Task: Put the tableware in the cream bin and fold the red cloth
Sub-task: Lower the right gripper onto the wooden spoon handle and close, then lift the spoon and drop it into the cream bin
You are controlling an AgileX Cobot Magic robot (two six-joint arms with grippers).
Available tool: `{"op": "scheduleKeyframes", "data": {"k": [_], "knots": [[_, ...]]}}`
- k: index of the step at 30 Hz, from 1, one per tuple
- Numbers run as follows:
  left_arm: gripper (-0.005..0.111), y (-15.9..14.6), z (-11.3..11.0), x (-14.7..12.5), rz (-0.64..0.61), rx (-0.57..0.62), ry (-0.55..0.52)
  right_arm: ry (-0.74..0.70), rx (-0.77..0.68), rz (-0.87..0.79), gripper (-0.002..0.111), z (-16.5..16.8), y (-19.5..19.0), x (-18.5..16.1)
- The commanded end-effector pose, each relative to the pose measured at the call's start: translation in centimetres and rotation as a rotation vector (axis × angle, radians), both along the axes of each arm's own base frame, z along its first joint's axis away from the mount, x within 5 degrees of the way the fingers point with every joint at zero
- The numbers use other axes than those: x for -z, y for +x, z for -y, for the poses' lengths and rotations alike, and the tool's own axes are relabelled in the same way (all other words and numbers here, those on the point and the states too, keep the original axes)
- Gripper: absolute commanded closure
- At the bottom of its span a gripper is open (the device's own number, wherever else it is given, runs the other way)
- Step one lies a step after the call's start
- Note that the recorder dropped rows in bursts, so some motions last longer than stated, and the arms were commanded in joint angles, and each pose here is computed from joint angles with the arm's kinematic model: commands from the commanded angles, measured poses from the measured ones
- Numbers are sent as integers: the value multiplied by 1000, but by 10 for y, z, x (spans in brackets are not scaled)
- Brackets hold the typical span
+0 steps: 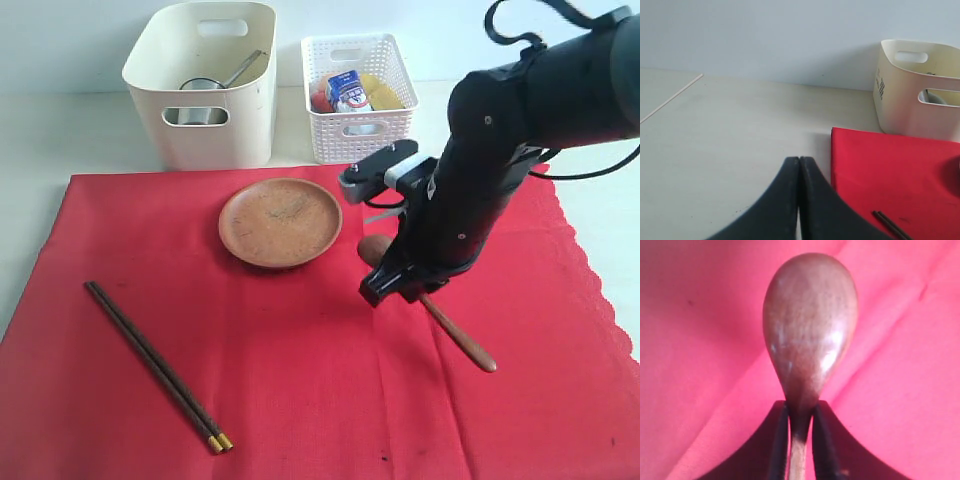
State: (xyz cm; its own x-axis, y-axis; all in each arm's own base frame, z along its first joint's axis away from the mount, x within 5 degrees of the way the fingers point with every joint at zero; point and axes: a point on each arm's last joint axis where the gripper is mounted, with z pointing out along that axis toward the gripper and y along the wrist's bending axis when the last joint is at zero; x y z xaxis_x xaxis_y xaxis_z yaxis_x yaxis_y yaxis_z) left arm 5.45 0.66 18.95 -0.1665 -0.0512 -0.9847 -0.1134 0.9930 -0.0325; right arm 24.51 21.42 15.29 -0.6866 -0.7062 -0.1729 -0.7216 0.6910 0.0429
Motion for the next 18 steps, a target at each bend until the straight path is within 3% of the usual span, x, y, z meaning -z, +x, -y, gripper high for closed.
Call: {"op": "scheduleKeyframes", "data": {"k": [1,6,12,18], "knots": [[105,0,0,0,2,-4,-5,101,-2,131,108,-3,3,-25],[105,0,0,0,2,-4,-5,244,31,294,108,-12,16,-39],[105,0,0,0,2,-4,-5,550,300,413,108,-27,33,-59],[105,0,0,0,2,-4,-5,654,304,515,108,-40,50,-94]]}}
